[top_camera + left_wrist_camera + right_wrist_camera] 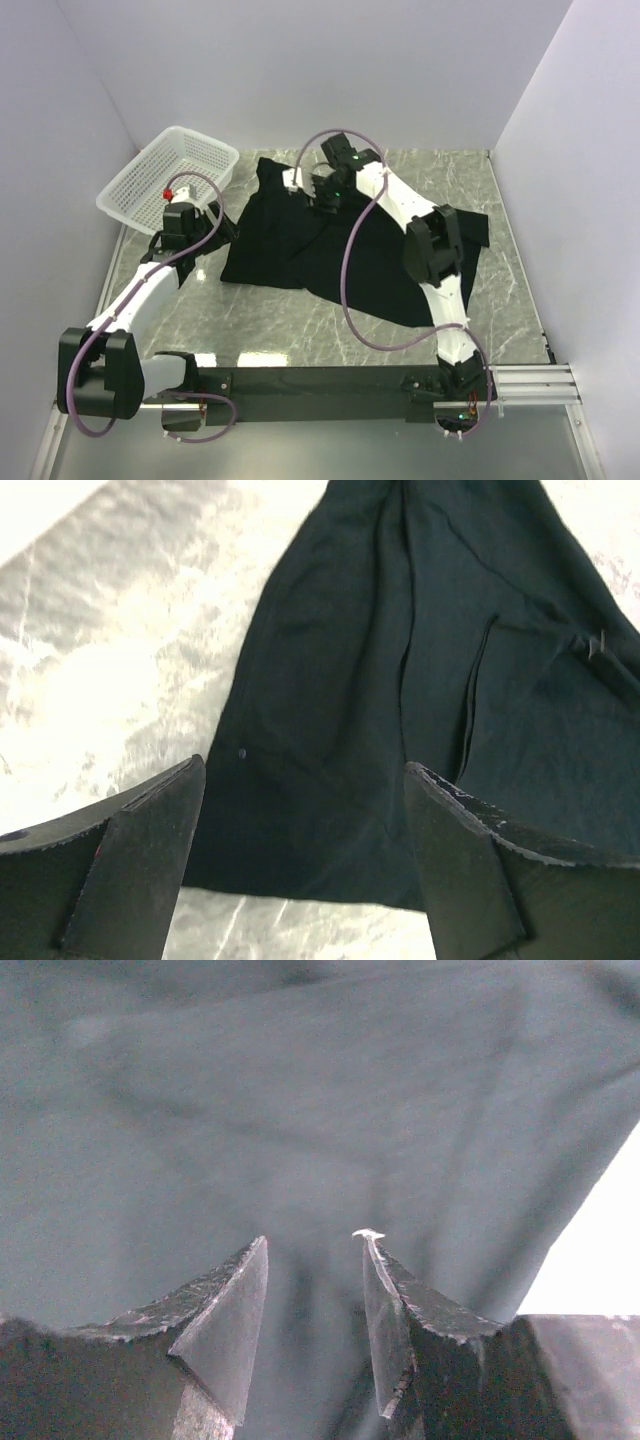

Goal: Fold and stack the t-shirts

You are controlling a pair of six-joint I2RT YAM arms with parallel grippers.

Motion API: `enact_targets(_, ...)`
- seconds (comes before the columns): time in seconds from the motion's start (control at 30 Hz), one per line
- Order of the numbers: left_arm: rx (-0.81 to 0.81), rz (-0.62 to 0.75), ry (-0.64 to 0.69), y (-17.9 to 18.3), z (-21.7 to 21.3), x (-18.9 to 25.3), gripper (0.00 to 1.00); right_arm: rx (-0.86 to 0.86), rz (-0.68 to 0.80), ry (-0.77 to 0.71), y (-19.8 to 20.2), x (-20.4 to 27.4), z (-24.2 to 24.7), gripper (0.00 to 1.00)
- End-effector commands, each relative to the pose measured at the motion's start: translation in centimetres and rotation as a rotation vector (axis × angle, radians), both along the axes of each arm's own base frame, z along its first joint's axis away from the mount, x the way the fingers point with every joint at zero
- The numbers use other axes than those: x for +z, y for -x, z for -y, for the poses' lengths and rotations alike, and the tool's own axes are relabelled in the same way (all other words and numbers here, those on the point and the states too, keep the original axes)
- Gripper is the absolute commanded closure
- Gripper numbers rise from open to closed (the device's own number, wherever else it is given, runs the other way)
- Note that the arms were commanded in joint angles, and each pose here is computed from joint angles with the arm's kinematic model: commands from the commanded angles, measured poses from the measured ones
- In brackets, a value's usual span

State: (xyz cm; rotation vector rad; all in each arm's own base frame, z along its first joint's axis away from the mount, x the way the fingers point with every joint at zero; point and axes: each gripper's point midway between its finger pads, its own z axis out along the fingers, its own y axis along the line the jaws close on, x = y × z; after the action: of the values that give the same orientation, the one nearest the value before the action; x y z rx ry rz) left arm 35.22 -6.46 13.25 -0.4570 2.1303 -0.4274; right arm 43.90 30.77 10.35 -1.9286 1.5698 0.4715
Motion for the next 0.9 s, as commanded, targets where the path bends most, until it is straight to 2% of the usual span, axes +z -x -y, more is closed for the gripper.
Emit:
enact_targets(0.0, -0.006, 0.025, 0.05, 0.6, 0.5, 0.9, 0.15, -0.088, 0.135, -0.004, -5.3, 1.5, -1.2, 0.5)
enact_targets(0.03, 0.002, 0.025, 0.054, 0.9, 0.5, 0.8, 0.15, -0.106, 0.111, 0.025, -6.1, -0.6, -1.2, 0.51)
enact_targets(0.07, 0.002, 0.026, 0.057, 1.0, 0.5, 0.9, 0.15, -0.123, 0.147, 0.025, -7.2, 0.5, -1.2, 0.51)
enact_targets(0.27, 0.003, 0.01, 0.065, 1.9, 0.5, 0.1, 0.15, -0.091, 0.129, 0.101, -5.4, -2.9, -0.3, 0.52)
enact_targets(0.67, -0.009, 0.005, 0.068, 2.0, 0.7, 0.1, 0.15, -0.169, 0.096, 0.141, -5.8, -5.1, 0.2, 0.55)
enact_targets(0.77, -0.008, 0.001, 0.069, 2.1, 0.7, 0.0, 0.15, -0.187, 0.101, 0.14, -6.3, -5.3, 0.2, 0.57)
enact_targets(0.87, -0.01, -0.002, 0.077, 2.2, 0.8, -0.1, 0.15, -0.202, 0.098, 0.142, -6.6, -5.6, 0.1, 0.65)
